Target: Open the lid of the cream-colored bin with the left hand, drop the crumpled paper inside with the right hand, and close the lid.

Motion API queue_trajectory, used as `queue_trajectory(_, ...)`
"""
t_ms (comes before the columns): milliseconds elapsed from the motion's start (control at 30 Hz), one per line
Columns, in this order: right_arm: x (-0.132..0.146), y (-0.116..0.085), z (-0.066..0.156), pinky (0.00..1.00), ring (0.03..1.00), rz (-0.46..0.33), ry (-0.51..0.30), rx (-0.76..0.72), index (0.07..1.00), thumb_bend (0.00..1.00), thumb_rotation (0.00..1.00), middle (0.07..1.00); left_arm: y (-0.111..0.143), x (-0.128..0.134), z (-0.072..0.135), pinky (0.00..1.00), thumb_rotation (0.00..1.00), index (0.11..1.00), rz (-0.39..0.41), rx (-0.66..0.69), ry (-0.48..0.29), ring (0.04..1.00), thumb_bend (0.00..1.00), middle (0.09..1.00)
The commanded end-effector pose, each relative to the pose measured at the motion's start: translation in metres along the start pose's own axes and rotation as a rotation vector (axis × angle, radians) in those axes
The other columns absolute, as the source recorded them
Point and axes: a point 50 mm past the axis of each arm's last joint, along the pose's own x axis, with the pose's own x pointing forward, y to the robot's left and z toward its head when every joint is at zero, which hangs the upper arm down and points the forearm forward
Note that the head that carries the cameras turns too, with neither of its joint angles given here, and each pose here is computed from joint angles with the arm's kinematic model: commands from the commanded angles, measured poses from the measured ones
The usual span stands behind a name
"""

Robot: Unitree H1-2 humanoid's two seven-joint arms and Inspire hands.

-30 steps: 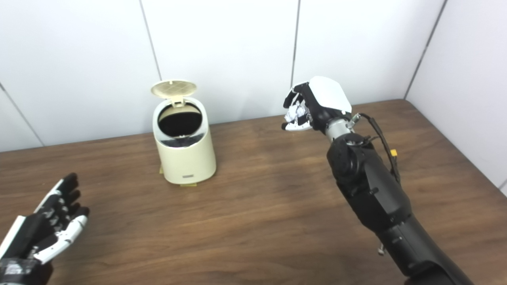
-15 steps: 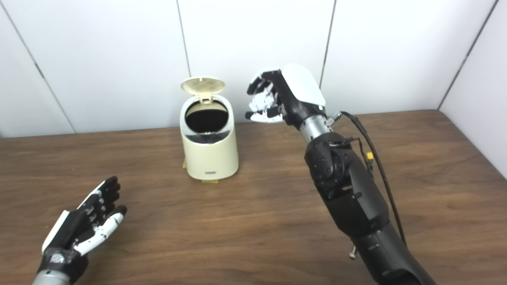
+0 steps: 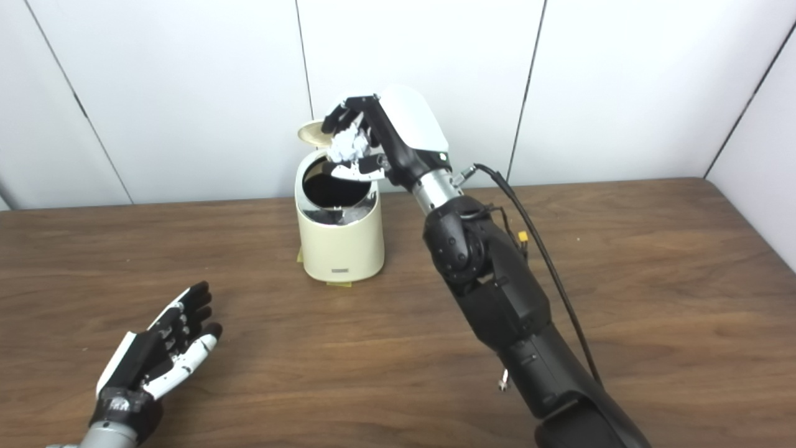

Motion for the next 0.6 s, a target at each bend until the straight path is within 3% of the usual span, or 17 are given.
queue_trajectory(0, 0.016, -0.012, 0.017, 0.31, 0.393, -0.061, -0.090, -0.007, 0.505, 0.50, 0.00, 0.514, 0.002, 0.005, 0.015, 1.00, 0.22, 0.966, 0.003, 0.018, -0.095, 0.952, 0.42, 0.952)
queue_trajectory(300, 0.009, -0.001, 0.018, 0.31, 0.390, -0.014, -0.085, -0.001, 0.511, 0.49, 0.00, 0.511, 0.000, 0.007, 0.014, 1.00, 0.26, 0.960, 0.000, 0.025, -0.104, 0.957, 0.43, 0.952)
queue_trajectory(567, 0.010, 0.006, 0.000, 0.31, 0.395, -0.008, -0.032, -0.001, 0.503, 0.50, 0.00, 0.511, -0.002, 0.008, 0.020, 1.00, 0.27, 0.947, -0.003, 0.042, -0.121, 0.956, 0.43, 0.942)
